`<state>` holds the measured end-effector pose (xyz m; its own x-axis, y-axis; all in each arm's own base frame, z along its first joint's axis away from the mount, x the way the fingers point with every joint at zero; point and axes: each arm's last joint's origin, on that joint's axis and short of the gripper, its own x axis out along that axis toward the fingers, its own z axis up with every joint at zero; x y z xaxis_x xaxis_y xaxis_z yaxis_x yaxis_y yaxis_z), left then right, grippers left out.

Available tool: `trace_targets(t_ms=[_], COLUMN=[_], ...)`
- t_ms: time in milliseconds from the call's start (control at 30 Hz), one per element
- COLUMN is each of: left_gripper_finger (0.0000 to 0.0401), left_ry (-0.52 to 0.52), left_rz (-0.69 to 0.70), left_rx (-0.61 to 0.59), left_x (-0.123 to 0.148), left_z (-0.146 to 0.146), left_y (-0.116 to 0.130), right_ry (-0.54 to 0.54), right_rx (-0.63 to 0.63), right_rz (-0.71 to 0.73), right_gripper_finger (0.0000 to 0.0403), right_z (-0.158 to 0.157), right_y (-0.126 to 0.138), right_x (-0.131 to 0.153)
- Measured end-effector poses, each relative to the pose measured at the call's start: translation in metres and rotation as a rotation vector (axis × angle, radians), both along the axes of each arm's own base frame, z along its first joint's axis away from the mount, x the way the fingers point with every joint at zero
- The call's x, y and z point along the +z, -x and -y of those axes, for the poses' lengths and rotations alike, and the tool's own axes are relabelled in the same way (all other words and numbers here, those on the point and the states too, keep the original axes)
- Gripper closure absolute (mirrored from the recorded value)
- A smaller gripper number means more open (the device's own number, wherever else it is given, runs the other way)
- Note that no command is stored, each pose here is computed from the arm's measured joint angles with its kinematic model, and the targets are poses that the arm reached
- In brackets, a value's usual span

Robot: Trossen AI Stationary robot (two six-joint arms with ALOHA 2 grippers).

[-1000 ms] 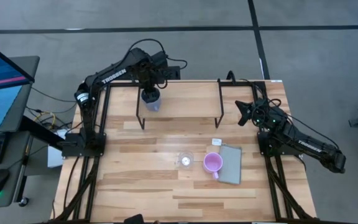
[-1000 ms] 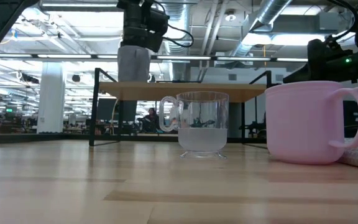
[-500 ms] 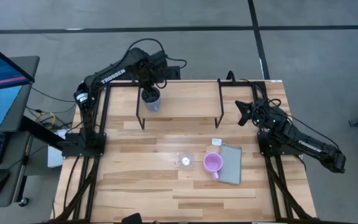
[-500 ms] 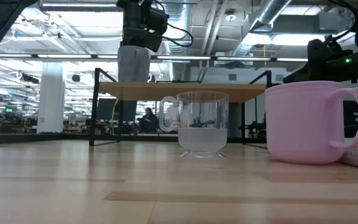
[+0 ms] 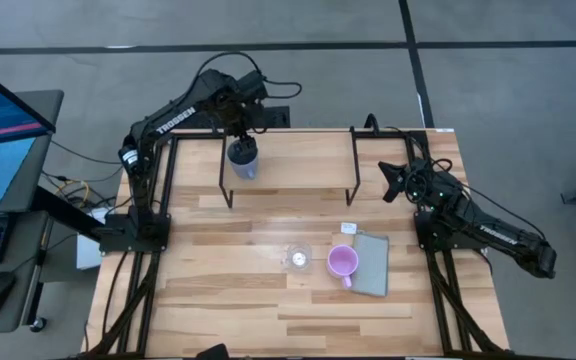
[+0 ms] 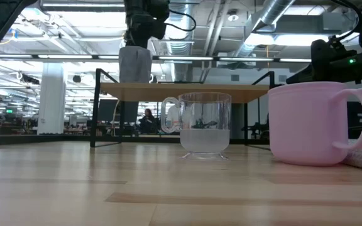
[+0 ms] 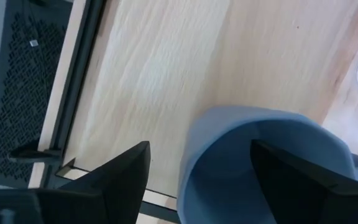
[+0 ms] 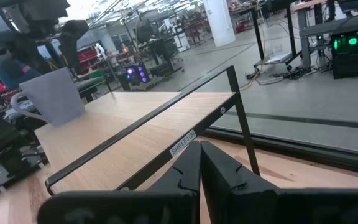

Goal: Stack small to large cups/mugs on shelf
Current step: Put the pink cup on the shelf

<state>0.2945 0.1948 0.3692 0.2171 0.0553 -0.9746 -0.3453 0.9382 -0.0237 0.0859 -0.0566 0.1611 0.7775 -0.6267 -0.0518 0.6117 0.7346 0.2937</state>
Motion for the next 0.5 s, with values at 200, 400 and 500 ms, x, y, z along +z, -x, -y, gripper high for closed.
trace_targets(t_ms=[200,400,500], left_gripper_finger=[0.0131,0.0131,0.0131], left_ry=[0.000,-0.005,-0.003], left_rz=[-0.001,0.012,0.054], left_rx=[0.009,0.041,0.051], left_x=[0.000,0.005,0.016], left_z=[-0.002,-0.005,-0.002], left_y=[0.001,0.009,0.018], right_ry=[0.000,0.000,0.000], right_rx=[0.000,0.000,0.000], right_rz=[0.000,0.000,0.000], right_gripper_finger=[0.0370,0.0370,0.0370], right_z=[0.000,0.000,0.000], right_y=[0.000,0.000,0.000], right_x=[0.000,0.000,0.000])
